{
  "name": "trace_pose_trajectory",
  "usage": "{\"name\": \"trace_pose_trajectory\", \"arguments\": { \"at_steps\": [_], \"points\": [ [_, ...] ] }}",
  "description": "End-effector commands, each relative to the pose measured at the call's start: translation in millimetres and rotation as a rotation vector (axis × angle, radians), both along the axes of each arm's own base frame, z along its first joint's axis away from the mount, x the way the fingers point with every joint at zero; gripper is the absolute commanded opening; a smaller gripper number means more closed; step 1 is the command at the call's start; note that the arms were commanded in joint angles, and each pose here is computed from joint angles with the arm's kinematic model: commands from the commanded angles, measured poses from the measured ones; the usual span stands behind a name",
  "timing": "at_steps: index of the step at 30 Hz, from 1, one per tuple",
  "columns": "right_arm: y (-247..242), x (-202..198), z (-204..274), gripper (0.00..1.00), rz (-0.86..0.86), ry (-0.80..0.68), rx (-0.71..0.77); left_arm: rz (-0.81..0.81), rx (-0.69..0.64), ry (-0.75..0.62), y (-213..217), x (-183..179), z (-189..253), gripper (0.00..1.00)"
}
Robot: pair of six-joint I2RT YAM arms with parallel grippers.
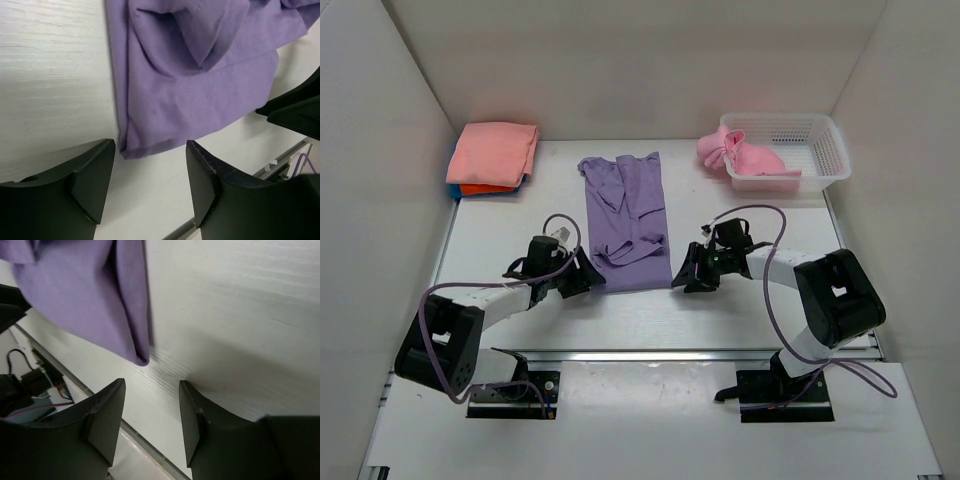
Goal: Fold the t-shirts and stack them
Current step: Fold the folded rectangular tshirt in 1/3 of the way, then grab one side of the 2/3 rectangular tshirt with both arms, then fold the long partially folded tshirt into a neat square
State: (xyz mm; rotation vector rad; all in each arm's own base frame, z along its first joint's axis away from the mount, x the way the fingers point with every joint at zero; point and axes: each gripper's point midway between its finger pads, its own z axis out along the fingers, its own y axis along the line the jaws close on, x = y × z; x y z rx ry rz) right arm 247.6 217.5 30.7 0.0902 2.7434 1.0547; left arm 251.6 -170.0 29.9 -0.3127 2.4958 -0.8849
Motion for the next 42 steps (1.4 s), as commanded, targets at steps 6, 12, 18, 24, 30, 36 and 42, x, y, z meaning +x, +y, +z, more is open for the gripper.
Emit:
{"name": "trace_pose_trajectory", "arguments": {
  "at_steps": [6, 12, 18, 24, 30, 36, 42],
  "points": [
    [29, 16, 6, 0.48, -0.053, -0.066, 0.124, 0.088, 0.064, 0.003, 1, 3, -12, 0.69],
    [43, 21, -1, 0.30, -0.027, -0.027, 0.135, 0.117, 0.027, 0.039, -8, 8, -21, 0.33],
    [40, 65, 67, 0.00, -0.006, -0.156, 0.100, 0.091, -0.047, -0.085, -15, 68, 52, 0.00],
    [25, 74, 117, 0.00, -0.014, -0.220, 0.113, 0.047, -0.077, -0.150, -20, 68, 100, 0.00],
    [30, 3, 78, 0.00, 0.030, -0.110, 0.103, -0.001, -0.083, -0.033, -18, -2, 53, 0.00],
    [32, -80, 37, 0.00, 0.097, 0.010, 0.087, -0.030, -0.066, 0.055, -3, -75, 17, 0.00],
    [22, -126, 25, 0.00, 0.127, 0.093, 0.108, -0.045, -0.115, 0.086, 1, -119, 9, 0.00]
  ]
}}
